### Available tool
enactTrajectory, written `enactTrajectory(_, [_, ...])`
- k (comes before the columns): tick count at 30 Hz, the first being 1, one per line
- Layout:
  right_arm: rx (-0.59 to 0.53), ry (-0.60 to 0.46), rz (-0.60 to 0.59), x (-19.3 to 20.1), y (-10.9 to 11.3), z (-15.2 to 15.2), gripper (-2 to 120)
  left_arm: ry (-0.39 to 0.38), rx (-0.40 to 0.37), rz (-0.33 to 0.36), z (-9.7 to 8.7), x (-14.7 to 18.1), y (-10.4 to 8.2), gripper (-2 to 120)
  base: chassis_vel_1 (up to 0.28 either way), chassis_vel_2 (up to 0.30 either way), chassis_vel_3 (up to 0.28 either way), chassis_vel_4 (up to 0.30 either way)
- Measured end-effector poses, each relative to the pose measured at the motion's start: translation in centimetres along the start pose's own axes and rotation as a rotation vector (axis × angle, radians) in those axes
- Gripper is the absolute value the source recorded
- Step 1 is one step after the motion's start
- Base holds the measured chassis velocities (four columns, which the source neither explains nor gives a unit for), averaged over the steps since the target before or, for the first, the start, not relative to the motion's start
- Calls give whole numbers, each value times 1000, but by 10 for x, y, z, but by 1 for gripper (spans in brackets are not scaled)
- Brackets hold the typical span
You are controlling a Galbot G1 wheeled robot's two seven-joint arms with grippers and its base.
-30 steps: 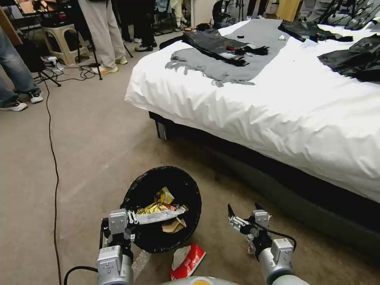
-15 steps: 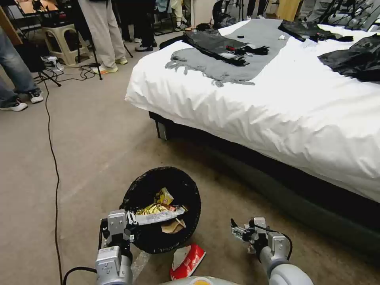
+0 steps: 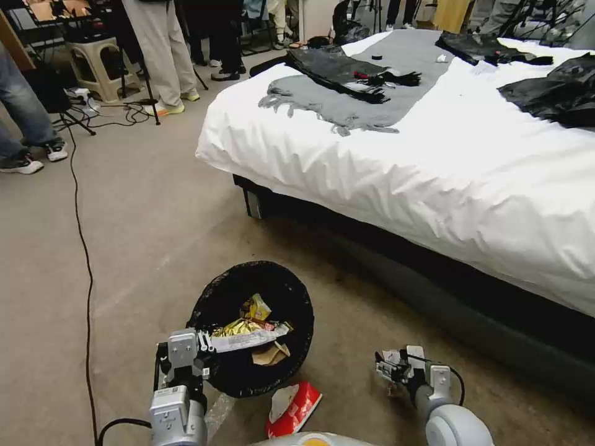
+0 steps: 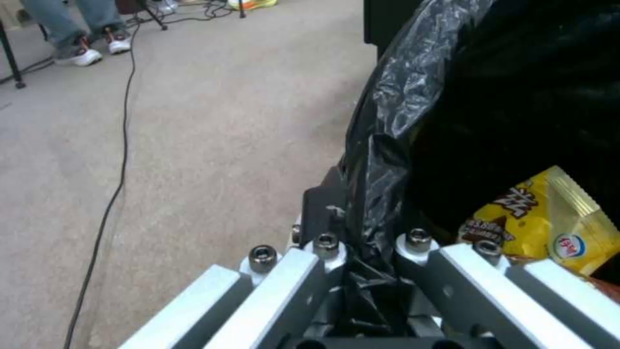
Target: Pick up the trash bin, then pick up the garbage from the floor and place it into the trash bin.
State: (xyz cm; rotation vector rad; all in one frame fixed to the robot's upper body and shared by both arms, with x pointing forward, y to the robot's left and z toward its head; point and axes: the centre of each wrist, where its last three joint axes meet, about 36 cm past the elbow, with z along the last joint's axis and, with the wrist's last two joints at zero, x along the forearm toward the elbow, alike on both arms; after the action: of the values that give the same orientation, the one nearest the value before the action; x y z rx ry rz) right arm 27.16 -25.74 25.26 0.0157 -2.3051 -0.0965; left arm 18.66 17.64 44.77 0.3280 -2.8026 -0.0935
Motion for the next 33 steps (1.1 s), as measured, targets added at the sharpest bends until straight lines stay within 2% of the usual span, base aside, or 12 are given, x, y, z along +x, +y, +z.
enactTrajectory(17, [19,34,8,-28,-3,24,98,-3,-6,-3,-1,2,0,0,0,0,0,0])
enactTrajectory(19, [23,31,8,-29,-3,25,88,-4,-6,-3,-1,2,-1,0,0,0,0,0])
enactTrajectory(22, [26,30,10,-30,-4,26,81,-4,-6,-4,-1,2,-1,0,0,0,0,0])
enactTrajectory(24, [29,28,14,-32,-4,28,69,-5,-6,-3,-1,2,-1,0,0,0,0,0])
enactTrajectory(26, [30,28,15,-32,-4,29,66,-5,-6,-3,-1,2,-1,0,0,0,0,0])
enactTrajectory(29, [34,24,17,-33,-4,31,50,-5,-6,-3,-1,2,-1,0,0,0,0,0])
enactTrajectory(31, [34,24,17,-33,-4,31,49,-5,-6,-3,-1,2,-1,0,0,0,0,0])
enactTrajectory(33, [36,22,18,-33,-3,32,37,-5,-6,-2,-1,2,-1,0,0,0,0,0])
